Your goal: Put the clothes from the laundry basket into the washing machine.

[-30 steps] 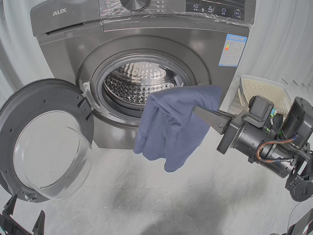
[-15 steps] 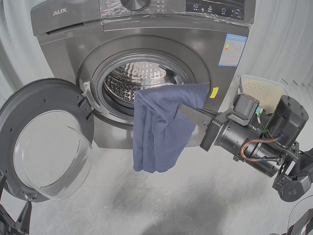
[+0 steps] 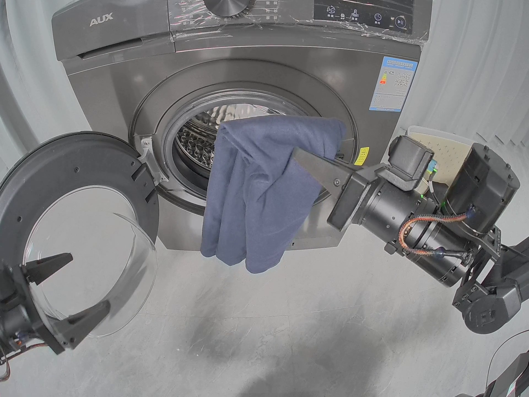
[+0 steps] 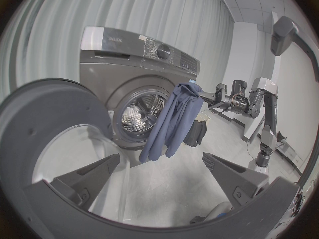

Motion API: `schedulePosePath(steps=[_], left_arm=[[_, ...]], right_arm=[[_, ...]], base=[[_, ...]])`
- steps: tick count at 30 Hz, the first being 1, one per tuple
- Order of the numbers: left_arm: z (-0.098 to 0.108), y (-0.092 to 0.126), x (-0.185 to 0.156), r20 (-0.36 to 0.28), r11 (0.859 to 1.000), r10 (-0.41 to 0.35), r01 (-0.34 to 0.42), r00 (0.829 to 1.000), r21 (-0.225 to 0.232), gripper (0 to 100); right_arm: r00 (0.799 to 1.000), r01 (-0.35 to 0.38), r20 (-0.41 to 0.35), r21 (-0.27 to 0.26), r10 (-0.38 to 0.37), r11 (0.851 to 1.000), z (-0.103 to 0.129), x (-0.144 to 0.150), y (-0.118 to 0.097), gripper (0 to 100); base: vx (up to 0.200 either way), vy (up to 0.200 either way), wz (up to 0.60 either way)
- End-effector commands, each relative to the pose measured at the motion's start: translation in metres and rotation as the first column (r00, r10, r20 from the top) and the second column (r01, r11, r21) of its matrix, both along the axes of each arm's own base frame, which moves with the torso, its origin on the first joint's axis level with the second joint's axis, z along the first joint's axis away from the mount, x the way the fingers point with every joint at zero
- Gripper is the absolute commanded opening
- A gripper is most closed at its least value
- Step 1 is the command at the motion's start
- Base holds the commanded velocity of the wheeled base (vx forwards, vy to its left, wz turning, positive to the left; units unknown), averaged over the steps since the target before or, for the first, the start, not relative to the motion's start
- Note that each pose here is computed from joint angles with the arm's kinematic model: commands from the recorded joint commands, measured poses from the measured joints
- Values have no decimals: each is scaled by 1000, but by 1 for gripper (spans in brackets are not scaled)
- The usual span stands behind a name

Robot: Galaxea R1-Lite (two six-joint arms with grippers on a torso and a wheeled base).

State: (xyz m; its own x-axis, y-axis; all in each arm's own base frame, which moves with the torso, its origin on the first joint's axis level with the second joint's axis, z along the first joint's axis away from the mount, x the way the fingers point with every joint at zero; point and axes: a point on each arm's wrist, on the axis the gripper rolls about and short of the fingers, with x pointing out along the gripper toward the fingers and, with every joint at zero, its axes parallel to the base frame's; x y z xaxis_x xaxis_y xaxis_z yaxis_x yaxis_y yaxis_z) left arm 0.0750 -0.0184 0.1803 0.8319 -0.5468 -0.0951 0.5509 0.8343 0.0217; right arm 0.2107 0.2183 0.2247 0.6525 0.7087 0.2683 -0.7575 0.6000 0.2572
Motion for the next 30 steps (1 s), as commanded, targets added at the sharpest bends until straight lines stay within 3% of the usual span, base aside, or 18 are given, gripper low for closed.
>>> schedulePosePath(steps=[1, 14, 30], left_arm=[[-22, -44, 87, -162, 986, -160, 165, 974, 15, 100], [-43, -74, 141, -212, 981, -187, 193, 959, 6, 100], [-46, -90, 186, -150, 996, -88, 86, 985, -22, 100]], right_arm=[[1000, 3, 15, 34, -3, 999, 8, 9, 7, 0], [1000, 16, 16, 46, -17, 999, 10, 6, 5, 0], [999, 7, -39, -16, -8, 1000, -9, -10, -7, 0]], base=[[0, 0, 0], [0, 0, 0], [0, 0, 0]])
